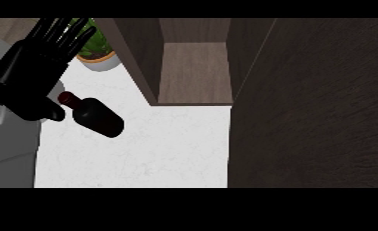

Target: Pick up the wine, place it into the cabinet and close the cabinet

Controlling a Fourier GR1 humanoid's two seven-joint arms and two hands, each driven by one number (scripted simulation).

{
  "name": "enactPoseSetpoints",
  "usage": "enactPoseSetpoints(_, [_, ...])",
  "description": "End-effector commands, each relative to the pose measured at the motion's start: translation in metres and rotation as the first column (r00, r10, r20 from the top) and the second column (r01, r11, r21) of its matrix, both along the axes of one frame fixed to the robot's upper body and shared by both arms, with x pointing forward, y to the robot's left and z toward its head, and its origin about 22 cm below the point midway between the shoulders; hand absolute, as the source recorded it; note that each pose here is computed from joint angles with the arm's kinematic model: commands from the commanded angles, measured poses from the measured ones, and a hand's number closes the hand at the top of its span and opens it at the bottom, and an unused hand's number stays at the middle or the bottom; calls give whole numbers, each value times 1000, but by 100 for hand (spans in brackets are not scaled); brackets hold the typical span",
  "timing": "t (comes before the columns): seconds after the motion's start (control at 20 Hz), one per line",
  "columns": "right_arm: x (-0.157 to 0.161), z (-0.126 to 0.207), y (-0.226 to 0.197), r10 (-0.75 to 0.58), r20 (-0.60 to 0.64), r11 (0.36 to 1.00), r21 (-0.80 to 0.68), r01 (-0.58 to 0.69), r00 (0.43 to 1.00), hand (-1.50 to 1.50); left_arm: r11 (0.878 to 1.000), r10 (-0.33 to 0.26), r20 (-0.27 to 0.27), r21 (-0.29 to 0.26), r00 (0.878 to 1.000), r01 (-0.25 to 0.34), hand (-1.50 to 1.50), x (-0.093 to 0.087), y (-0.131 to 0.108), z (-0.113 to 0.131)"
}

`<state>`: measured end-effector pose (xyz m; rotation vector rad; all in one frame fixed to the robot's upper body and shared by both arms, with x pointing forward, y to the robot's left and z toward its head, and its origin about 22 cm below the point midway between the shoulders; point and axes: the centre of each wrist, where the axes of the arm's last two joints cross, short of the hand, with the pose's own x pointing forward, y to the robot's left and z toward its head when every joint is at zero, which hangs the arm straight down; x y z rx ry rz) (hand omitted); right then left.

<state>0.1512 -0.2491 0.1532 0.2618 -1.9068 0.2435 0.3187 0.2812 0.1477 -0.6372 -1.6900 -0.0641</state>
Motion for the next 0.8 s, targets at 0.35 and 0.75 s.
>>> enactPoseSetpoints(0.35, [-6,18,-2,13,-6,1000,-10,-13,1000,-150,1000,26,-18,5,999,-26,-150,-8,4,7])
enactPoseSetpoints(0.75, [-1,7,8,2,-7,1000,6,-2,1000,-150,997,43,-34,59,999,-41,-150,-13,5,8])
